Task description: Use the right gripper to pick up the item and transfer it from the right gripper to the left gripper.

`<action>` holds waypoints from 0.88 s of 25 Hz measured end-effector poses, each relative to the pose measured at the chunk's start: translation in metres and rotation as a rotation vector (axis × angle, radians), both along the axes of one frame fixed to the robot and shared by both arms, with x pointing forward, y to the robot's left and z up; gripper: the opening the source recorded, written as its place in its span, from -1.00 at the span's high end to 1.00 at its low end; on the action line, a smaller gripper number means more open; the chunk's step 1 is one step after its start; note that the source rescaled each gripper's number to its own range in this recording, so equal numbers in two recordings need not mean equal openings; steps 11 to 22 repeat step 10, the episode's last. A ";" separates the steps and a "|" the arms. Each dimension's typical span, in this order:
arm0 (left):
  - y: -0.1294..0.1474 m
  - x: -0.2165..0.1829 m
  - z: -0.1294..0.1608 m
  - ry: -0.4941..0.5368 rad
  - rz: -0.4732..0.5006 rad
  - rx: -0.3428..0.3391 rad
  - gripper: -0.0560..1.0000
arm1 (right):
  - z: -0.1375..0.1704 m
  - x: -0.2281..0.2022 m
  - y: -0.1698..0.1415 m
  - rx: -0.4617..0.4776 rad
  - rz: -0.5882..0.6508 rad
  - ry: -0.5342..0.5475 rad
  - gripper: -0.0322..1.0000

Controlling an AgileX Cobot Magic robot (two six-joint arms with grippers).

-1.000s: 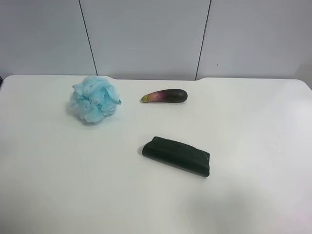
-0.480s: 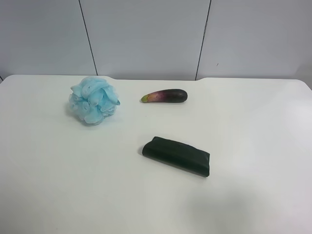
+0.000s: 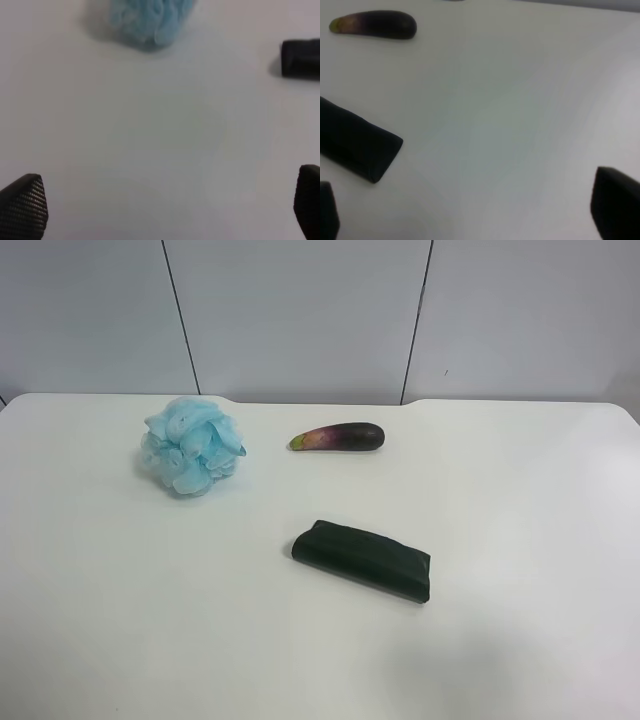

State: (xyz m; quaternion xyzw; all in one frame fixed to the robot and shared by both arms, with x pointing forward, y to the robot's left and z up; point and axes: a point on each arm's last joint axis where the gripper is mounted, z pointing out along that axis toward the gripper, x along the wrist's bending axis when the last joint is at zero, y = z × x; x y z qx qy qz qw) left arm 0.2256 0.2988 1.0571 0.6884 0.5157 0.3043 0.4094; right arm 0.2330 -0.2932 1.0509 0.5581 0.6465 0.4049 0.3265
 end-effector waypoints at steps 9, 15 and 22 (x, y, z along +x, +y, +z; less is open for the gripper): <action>-0.001 0.007 -0.003 -0.036 0.006 -0.008 -1.00 | 0.000 0.000 0.000 0.000 0.000 0.000 -1.00; -0.001 0.007 -0.003 -0.036 0.006 -0.008 -1.00 | 0.000 0.000 0.000 0.000 0.000 0.000 -1.00; -0.001 0.007 -0.003 -0.036 0.006 -0.008 -1.00 | 0.000 0.000 0.000 0.000 0.000 0.000 -1.00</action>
